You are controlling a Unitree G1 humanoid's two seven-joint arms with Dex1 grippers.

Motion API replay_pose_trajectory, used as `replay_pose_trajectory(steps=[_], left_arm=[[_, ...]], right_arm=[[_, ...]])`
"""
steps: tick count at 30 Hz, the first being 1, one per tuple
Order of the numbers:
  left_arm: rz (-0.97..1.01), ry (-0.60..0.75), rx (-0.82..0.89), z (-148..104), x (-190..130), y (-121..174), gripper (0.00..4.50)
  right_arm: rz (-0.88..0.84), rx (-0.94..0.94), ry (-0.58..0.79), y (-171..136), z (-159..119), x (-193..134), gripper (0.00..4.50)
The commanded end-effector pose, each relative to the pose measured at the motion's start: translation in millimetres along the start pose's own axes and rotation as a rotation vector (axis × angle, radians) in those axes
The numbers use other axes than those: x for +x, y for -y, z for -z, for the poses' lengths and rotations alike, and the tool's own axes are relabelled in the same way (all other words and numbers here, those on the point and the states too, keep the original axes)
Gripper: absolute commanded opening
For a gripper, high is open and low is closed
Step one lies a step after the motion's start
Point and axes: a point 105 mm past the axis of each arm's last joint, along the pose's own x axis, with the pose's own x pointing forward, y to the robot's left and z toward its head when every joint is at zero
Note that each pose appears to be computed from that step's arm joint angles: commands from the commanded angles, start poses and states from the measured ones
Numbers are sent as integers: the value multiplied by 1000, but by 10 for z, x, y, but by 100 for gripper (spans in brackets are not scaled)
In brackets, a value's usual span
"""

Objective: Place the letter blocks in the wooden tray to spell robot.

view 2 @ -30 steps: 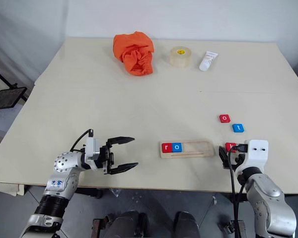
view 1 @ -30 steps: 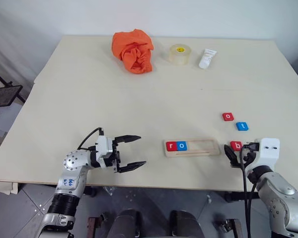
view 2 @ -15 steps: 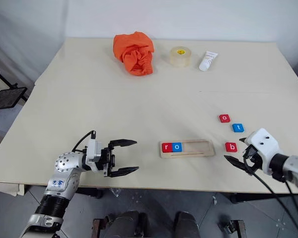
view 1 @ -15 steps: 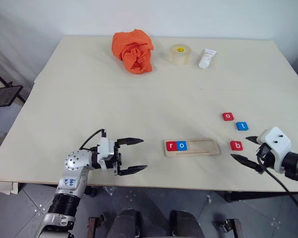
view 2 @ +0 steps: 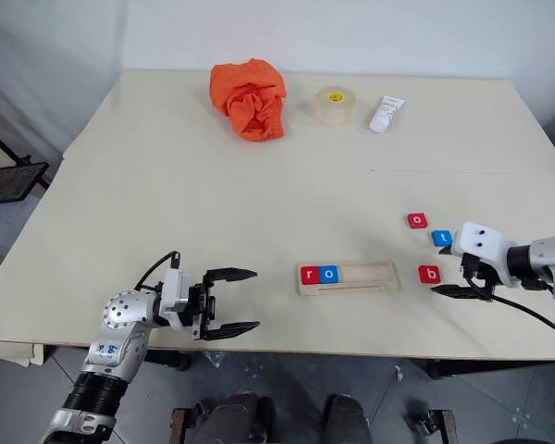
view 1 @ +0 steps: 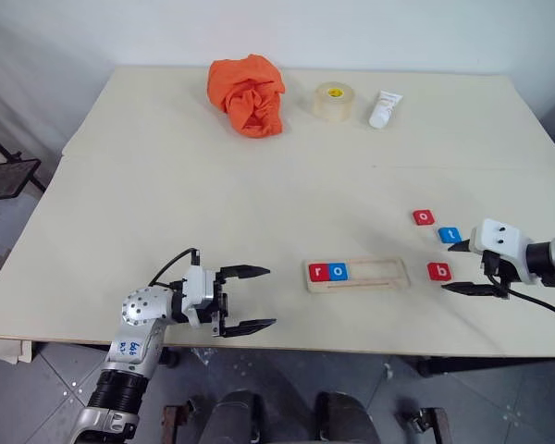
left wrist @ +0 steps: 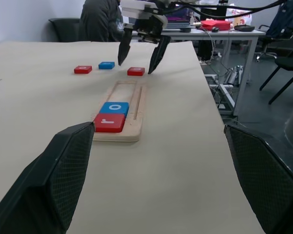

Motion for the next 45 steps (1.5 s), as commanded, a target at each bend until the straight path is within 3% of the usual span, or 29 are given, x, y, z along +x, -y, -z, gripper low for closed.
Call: replay_pose_trajectory(steps=[1, 4, 9, 11, 18, 26, 29, 34, 45], left_arm=[[-13, 13, 35, -81, -15, 21, 450], [-24, 13, 36, -87, -21, 32, 450], [-33, 15, 35, -90, -13, 51, 450], [-35, 16, 35, -91, -4, 44, 450], [-35, 20, 34, -87, 21, 15, 450], [-18, 12, 30, -56, 23, -30, 450], [-1, 9, 36, -43, 23, -56, 450], [4, 10, 51, -39, 42, -108, 450], [-8, 31, 91, -91, 17, -141, 450]], right_arm=[[-53, -15, 5, -54, 1, 86, 428], [-67, -13, 21, -74, -22, 108, 360], [-67, -17, 51, -103, -67, 133, 193], [-59, -13, 69, -106, -95, 143, 148], [-36, 21, 86, -110, -149, 104, 148], [-38, 48, 92, -35, -527, -29, 148], [-113, -22, 115, -111, -817, 53, 148], [-195, -66, 117, -240, -1077, 279, 148], [-251, -158, 71, -326, -1233, 476, 148]])
